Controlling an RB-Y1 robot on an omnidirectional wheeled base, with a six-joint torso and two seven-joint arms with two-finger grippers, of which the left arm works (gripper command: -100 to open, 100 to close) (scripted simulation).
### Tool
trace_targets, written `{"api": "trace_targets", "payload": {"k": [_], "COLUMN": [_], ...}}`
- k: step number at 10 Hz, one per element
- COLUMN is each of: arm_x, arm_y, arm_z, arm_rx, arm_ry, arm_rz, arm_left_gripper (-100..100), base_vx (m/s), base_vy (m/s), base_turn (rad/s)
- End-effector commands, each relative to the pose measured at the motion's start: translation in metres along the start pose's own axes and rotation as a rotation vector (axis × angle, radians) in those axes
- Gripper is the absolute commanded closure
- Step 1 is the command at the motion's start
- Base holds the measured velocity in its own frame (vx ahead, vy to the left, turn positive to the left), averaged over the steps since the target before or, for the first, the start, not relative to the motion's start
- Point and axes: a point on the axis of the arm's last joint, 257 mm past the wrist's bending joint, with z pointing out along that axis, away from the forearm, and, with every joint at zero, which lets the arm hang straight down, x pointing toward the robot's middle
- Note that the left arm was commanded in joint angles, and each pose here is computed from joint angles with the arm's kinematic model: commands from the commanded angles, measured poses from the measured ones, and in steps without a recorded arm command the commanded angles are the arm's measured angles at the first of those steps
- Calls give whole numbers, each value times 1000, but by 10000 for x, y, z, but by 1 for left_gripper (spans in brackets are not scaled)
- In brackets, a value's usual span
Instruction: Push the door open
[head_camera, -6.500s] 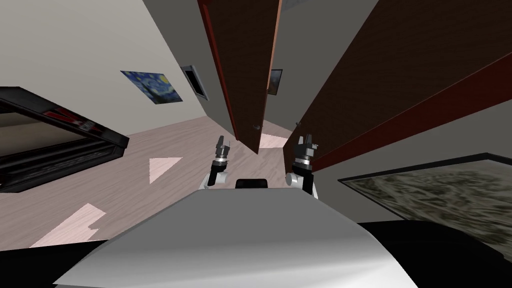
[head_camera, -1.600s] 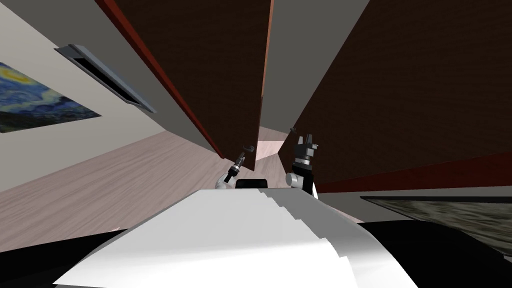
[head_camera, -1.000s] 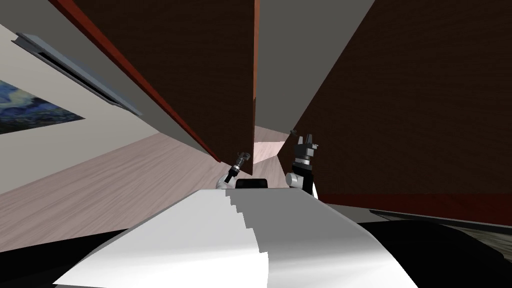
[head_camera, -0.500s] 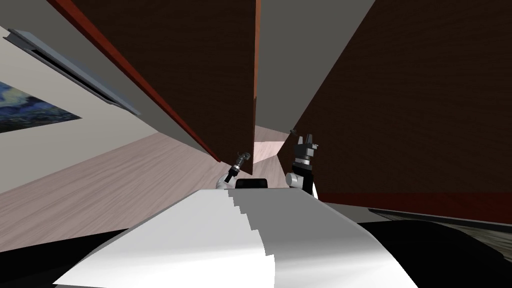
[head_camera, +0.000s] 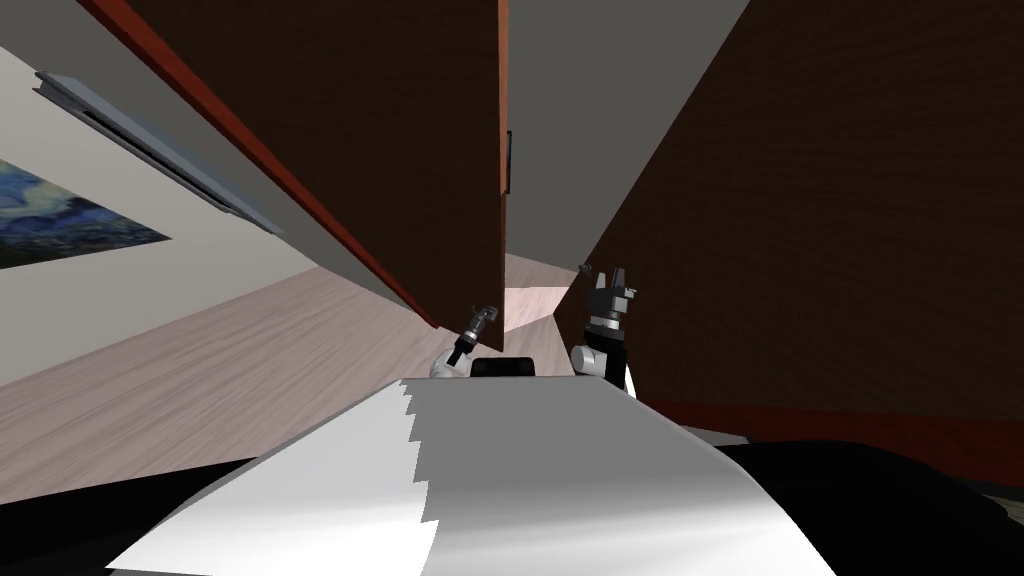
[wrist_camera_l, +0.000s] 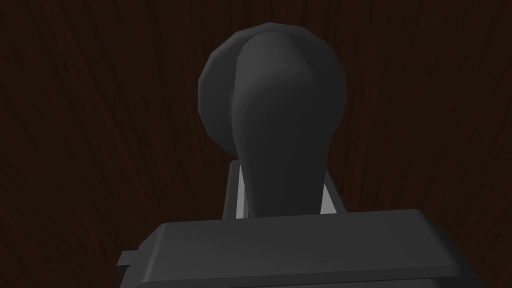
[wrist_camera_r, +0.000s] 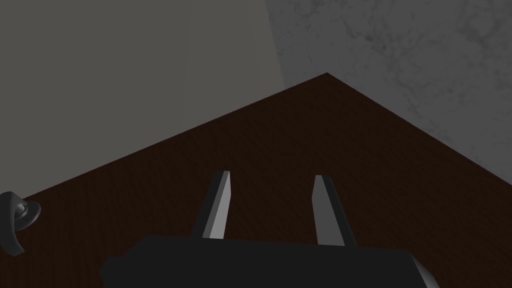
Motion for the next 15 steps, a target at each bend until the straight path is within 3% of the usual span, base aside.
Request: {"api": "trace_targets", "payload": {"k": [1,7,10,14,15], "arm_x": [-182,-562,-636,-897,-897], "arm_y": [-92,-92,-92,-94,-94], "arm_z": [41,10,3,-30,-30], "arm_rx": [20,17,17,16,16], "arm_ry": [-31,-120,-140,-216,-216], "arm_rz": [13,26,26,23,23], "arm_left_gripper": [100,100,100,100,100], "base_vx": [151,153,120,145,123], "base_vy": [-142,-116,-77,-136,-98], "base_turn": [51,57,24,80,44]}}
